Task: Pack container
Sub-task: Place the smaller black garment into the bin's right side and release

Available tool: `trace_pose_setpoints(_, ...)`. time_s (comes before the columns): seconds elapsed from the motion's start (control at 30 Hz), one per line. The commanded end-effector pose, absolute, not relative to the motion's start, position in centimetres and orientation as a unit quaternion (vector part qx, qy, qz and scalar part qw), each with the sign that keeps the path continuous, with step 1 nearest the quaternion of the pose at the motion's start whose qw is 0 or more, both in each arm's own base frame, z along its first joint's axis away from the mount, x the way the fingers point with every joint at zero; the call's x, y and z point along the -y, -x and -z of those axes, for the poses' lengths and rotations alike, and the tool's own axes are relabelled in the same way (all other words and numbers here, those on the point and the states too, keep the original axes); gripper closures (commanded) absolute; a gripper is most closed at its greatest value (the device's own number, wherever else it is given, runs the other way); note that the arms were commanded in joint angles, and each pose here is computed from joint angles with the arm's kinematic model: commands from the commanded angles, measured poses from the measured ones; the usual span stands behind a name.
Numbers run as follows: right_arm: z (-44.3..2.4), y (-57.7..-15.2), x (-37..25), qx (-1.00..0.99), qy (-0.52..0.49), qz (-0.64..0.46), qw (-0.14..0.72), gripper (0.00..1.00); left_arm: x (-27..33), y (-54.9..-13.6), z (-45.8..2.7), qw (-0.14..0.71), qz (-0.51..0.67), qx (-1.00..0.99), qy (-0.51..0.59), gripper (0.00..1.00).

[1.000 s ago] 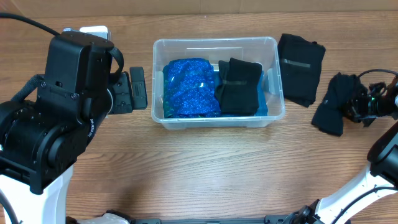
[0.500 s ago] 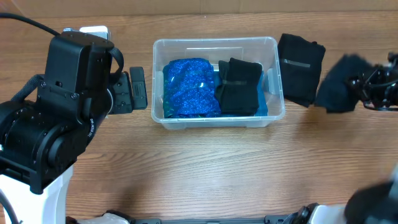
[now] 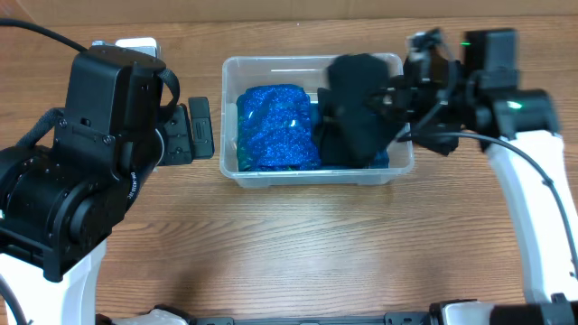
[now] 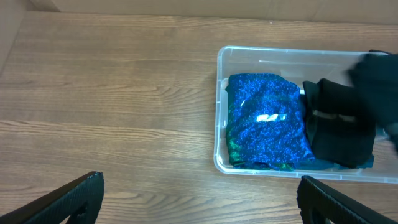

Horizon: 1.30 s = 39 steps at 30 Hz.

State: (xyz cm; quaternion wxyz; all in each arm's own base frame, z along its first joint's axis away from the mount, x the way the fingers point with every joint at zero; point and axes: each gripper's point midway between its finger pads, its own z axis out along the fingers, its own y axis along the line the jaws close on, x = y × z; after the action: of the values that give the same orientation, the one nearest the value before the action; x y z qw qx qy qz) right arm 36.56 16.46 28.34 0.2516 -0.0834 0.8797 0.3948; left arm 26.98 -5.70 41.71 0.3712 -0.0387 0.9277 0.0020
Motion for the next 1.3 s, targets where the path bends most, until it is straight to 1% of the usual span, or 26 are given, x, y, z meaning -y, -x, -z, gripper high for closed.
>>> trace_pose_setpoints(0.0,-25.9,-37.6,-18.6,-0.890,0.095,-0.378,0.235,0.82,5.5,-27.2,-41.7,0.373,-0.011,-0.927,0.037,0.00)
trace_pose_setpoints(0.1,-23.2,-38.2,-19.8,-0.904,0.102,-0.355,0.214,0.81,5.5,-27.2,-41.7,0.373,-0.011,-0.927,0.037,0.00)
trace_pose_setpoints(0.17,-21.0,-38.3,-20.7,-0.914,0.106,-0.341,0.195,0.76,5.5,-27.2,-41.7,0.373,-0.011,-0.927,0.037,0.00)
trace_pose_setpoints(0.2,-19.9,-38.4,-21.0,-0.918,0.107,-0.334,0.186,0.70,5.5,-27.2,-41.7,0.373,-0.011,-0.927,0.037,0.00)
trace_pose_setpoints(0.33,-15.4,-39.6,-21.9,-0.931,0.106,-0.305,0.168,0.64,5.5,-27.2,-41.7,0.373,-0.011,-0.927,0.037,0.00)
trace_pose_setpoints(0.4,-14.5,-40.2,-22.0,-0.932,0.104,-0.304,0.167,0.64,5.5,-27.2,-41.7,0.373,-0.011,-0.927,0.037,0.00)
trace_pose_setpoints(0.47,-14.3,-40.5,-22.0,-0.934,0.091,-0.303,0.166,0.63,5.5,-27.2,-41.7,0.373,-0.011,-0.927,0.037,0.00)
trace_pose_setpoints(0.57,-14.8,-41.0,-21.0,-0.937,0.081,-0.289,0.177,0.52,5.5,-27.2,-41.7,0.373,-0.011,-0.927,0.037,0.00)
trace_pose_setpoints(0.67,-16.0,-42.2,-18.0,-0.949,0.053,-0.230,0.207,0.47,5.5,-27.2,-41.7,0.373,-0.011,-0.927,0.037,0.00)
trace_pose_setpoints(0.7,-17.0,-42.5,-16.7,-0.951,0.041,-0.217,0.217,0.46,5.5,-27.2,-41.7,0.373,-0.011,-0.927,0.037,0.00)
trace_pose_setpoints(0.77,-18.7,-42.4,-15.7,-0.948,0.036,-0.227,0.222,0.45,5.5,-27.2,-41.7,0.373,-0.011,-0.927,0.037,0.00)
trace_pose_setpoints(0.83,-20.3,-41.6,-15.7,-0.941,0.061,-0.249,0.221,0.46,5.5,-27.2,-41.7,0.373,-0.011,-0.927,0.037,0.00)
trace_pose_setpoints(0.9,-21.1,-40.3,-15.6,-0.942,0.069,-0.252,0.211,0.48,5.5,-27.2,-41.7,0.373,-0.011,-0.927,0.037,0.00)
trace_pose_setpoints(0.93,-21.2,-39.7,-15.5,-0.944,0.067,-0.250,0.203,0.53,5.5,-27.2,-41.7,0.373,-0.011,-0.927,0.037,0.00)
trace_pose_setpoints(0.97,-21.1,-38.9,-15.5,-0.947,0.067,-0.249,0.192,0.61,5.5,-27.2,-41.7,0.373,-0.011,-0.927,0.037,0.00)
trace_pose_setpoints(1.0,-20.8,-38.2,-15.6,-0.950,0.067,-0.247,0.176,0.75,5.5,-27.2,-41.7,0.373,-0.011,-0.927,0.037,0.00)
trace_pose_setpoints(1.03,-20.4,-37.2,-15.8,-0.954,0.067,-0.245,0.156,0.92,5.5,-27.2,-41.7,0.373,-0.011,-0.927,0.037,0.00)
trace_pose_setpoints(1.07,-19.9,-36.5,-16.1,-0.957,0.070,-0.244,0.139,0.96,5.5,-27.2,-41.7,0.373,-0.011,-0.927,0.037,0.00)
trace_pose_setpoints(1.27,-16.8,-33.3,-19.7,-0.958,0.116,-0.244,0.092,0.96,5.5,-27.2,-41.7,0.373,-0.011,-0.927,0.037,0.00)
